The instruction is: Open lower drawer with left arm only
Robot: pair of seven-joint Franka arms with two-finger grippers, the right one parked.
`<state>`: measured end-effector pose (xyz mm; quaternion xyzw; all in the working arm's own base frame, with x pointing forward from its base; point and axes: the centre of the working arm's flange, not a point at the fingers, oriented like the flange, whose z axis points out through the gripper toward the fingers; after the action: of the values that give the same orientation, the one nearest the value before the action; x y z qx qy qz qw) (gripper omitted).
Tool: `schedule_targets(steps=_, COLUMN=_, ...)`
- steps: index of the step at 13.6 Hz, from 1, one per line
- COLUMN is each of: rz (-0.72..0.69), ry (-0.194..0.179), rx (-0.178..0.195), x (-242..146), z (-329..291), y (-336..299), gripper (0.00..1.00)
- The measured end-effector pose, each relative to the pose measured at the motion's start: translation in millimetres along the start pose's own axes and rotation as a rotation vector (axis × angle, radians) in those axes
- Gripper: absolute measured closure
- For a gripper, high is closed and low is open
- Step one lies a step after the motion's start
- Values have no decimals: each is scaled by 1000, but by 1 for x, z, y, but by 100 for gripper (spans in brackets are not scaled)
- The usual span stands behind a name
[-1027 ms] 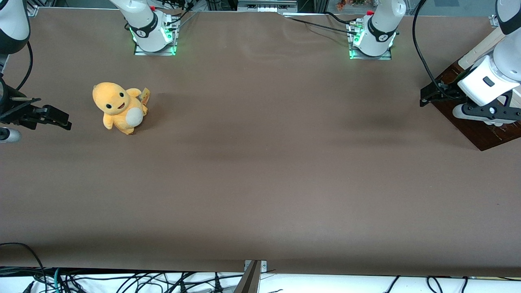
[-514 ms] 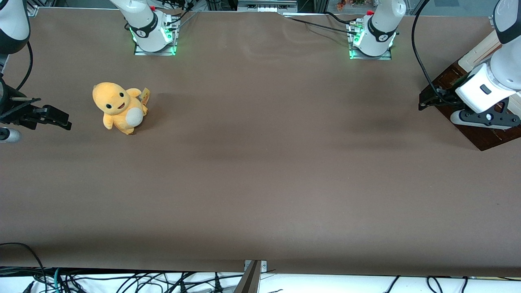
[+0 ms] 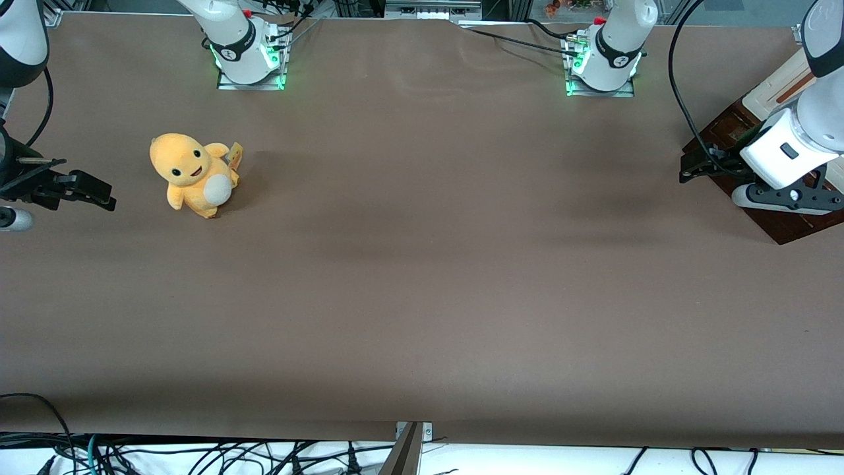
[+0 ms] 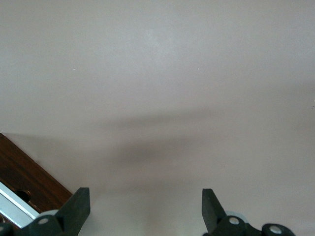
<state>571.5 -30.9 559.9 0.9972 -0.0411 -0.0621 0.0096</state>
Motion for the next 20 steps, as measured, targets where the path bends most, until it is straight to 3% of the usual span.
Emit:
schedule_targets(steps=4, rz=-10, ry=-48, rx=5, x=-4, z=5, y=-3, gripper=0)
schedule_targets(steps=6, rz=-14, ry=-76, rx=57, x=-7, z=6, y=-10, gripper=0)
schedule_targets(steps=9, rz=-30, ry=-148, rx=208, x=-13, z=11, y=-29, gripper=0)
schedule_targets(steps=13, rz=-81, ry=-280, rx=417, x=-10, z=36, y=-59, gripper=0)
schedule_targets(steps=15, rz=-134, ry=-347, rx=489, x=-2, z=61, y=-68, gripper=0)
schedule_targets(steps=20, rz=-315, ry=-447, rx=663, x=23, z=137, y=-77, gripper=0)
